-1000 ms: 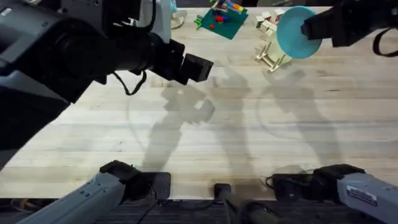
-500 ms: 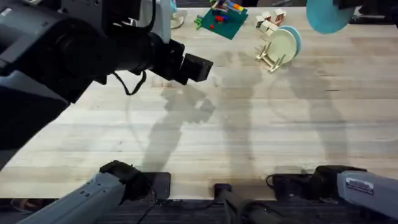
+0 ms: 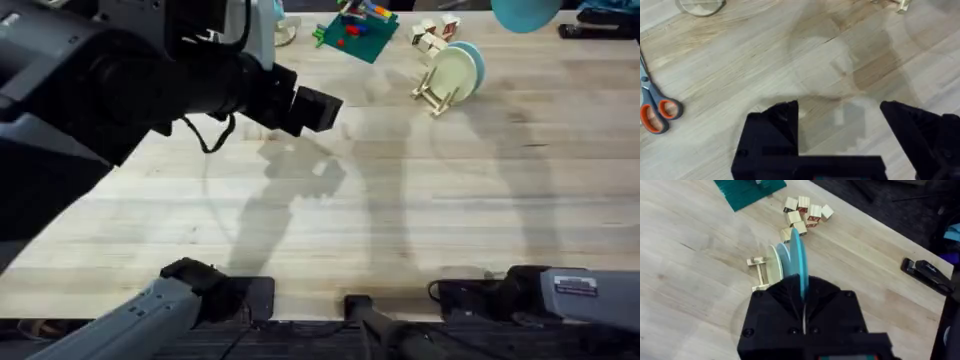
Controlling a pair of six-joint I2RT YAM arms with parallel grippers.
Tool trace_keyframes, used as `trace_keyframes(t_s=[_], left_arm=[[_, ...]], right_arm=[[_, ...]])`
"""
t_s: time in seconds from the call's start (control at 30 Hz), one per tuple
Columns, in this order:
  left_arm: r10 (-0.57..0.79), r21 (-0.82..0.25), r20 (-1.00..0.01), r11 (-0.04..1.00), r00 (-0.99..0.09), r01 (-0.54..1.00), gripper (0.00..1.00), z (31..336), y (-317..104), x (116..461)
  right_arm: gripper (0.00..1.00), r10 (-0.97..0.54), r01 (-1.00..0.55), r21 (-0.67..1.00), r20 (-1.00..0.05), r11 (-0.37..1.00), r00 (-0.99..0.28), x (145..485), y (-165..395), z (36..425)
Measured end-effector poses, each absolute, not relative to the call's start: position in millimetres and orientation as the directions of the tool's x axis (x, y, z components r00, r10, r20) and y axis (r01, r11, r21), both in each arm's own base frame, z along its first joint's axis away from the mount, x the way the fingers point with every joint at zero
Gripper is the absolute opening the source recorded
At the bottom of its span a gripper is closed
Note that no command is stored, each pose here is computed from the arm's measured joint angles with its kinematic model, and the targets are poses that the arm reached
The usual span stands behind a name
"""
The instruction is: Pick up the plates from the table one by one and place each into a slot on the dish rack.
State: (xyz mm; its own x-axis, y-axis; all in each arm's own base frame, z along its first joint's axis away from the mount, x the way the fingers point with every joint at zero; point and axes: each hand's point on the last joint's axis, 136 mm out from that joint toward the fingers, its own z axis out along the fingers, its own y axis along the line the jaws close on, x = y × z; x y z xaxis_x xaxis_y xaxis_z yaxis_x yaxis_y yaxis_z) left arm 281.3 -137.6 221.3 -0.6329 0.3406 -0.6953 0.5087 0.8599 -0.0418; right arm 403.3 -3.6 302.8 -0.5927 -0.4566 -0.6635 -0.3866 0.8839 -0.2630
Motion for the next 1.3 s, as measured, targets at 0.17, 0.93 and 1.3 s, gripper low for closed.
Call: trace_keyframes(t_s=[0.17, 0.93, 1.3], left_arm=[[0.340, -0.042, -0.695, 0.860, -0.633, 0.509, 0.994, 221, -138, 281], [0.341, -0.042, -0.695, 0.860, -0.633, 0.509, 0.994, 221, -138, 281], [0.341, -0.042, -0.695, 0.860, -0.633, 0.508, 0.994, 221, -138, 281]], right_arm=[[0.030, -0.459, -0.389, -0.264, -0.661, 0.883, -0.594, 405, -4, 301], [0.029, -0.509, -0.522, -0.159, -0.573, 0.838, -0.642, 389, 38, 265], [0.029, -0.542, -0.560, -0.138, -0.517, 0.817, -0.662, 399, 39, 237]])
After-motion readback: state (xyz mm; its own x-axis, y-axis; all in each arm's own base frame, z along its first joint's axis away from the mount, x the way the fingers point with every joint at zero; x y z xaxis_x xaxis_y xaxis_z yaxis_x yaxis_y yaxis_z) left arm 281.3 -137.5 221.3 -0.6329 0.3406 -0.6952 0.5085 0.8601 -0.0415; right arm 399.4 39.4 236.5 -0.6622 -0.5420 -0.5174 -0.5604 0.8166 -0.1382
